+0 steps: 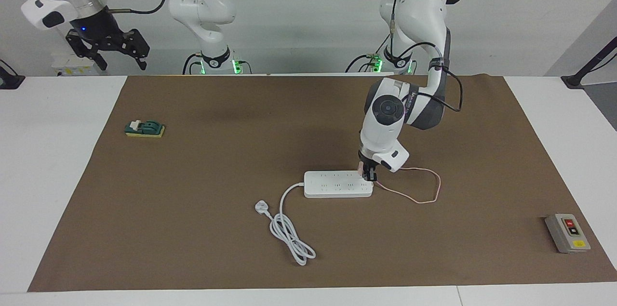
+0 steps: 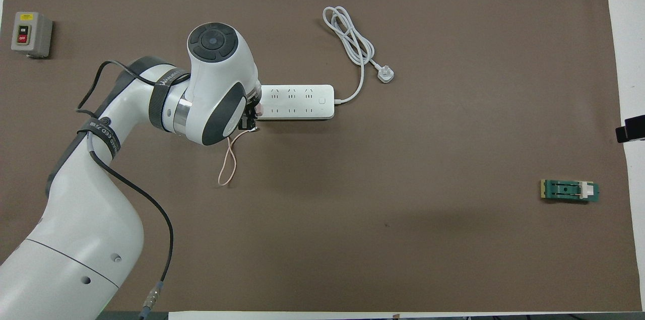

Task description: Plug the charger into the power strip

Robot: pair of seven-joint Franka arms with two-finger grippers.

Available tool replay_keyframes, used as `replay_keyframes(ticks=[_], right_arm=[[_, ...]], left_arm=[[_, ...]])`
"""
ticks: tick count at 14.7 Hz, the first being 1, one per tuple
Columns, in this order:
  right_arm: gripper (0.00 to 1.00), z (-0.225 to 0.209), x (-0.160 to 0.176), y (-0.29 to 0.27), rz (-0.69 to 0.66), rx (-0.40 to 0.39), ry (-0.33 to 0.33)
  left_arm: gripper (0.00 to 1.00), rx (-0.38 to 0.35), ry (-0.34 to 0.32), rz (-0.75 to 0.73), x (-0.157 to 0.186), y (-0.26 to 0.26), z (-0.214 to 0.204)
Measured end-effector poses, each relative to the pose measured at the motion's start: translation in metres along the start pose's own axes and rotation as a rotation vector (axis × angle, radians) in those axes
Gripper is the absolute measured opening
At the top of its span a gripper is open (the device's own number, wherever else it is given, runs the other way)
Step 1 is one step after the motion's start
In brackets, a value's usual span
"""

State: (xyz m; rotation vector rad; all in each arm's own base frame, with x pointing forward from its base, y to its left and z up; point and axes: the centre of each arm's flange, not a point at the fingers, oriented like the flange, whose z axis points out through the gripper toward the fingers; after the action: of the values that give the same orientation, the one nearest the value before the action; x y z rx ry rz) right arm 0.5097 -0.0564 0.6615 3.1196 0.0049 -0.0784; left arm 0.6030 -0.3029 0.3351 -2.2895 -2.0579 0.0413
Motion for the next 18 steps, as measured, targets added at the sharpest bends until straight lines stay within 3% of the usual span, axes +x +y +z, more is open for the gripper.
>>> replay_keyframes(ticks=[18], right_arm=[[1.0, 0.0, 0.0, 0.0, 0.0, 0.0, 0.0]], left_arm=[[0.33, -0.02, -0.006, 0.006, -0.003, -0.003, 0.011]])
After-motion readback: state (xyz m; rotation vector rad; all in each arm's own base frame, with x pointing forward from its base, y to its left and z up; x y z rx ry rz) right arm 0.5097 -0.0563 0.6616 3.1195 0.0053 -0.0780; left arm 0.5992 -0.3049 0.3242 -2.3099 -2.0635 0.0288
